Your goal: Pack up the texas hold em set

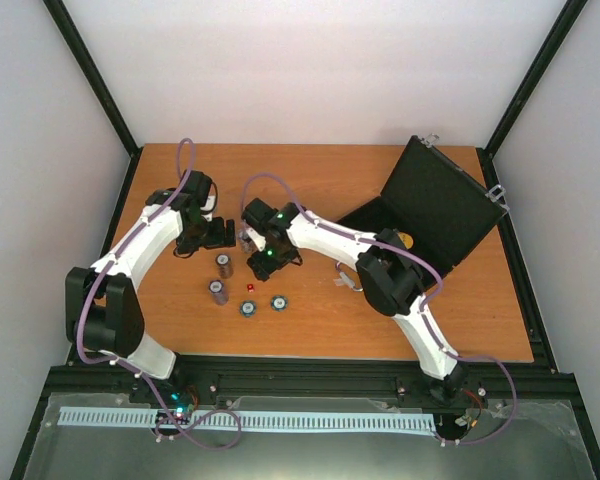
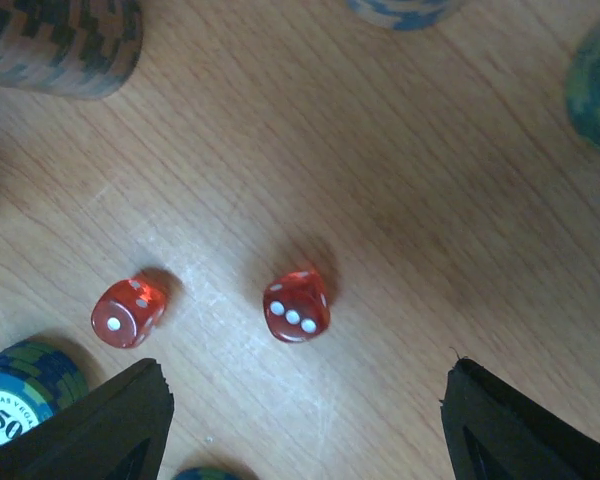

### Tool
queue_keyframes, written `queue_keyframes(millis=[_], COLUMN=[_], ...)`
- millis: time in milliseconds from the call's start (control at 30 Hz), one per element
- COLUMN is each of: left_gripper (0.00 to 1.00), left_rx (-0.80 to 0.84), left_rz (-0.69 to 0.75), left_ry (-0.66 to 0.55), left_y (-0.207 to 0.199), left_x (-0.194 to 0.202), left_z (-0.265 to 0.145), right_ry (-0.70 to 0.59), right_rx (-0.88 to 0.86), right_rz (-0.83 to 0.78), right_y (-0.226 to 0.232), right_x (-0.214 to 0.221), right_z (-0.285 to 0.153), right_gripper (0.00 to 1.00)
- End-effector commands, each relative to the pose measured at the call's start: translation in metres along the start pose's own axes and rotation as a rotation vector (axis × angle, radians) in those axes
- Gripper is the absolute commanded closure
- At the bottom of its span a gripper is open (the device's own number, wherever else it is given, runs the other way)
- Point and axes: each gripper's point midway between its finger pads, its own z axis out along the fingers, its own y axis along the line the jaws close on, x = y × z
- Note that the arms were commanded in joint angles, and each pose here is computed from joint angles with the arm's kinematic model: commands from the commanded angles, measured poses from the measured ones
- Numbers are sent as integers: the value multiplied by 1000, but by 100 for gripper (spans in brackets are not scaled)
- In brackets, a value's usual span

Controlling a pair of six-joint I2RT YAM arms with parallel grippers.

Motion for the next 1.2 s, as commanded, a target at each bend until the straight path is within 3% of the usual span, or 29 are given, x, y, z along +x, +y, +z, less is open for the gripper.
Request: queue_keyframes(millis=[0,333,533,1067,1100,1167], left_gripper=[0,0,0,0,0,0], left_rx=[4,-6,-10,-15,-15,-16], left_rz=[12,14,13,14,15,14], left_ry=[-16,-11,-8,1,0,1], left_y=[-1,1,1,2,2,2], left_x=[0,1,0,2,2,2], left_z=[-5,-3,-1,1,1,2], right_ry=[35,66,60,43,49,54], right_rx=[-12,30,16,3,5,8], right_rz=[-50,-58,-78,-102,-100,-94], right_y=[9,-1,1,4,3,2], right_x=[3,8,5,-6,-5,-3], right_z=[10,35,37,39,41,42], right_gripper=[25,35,56,56,61,79])
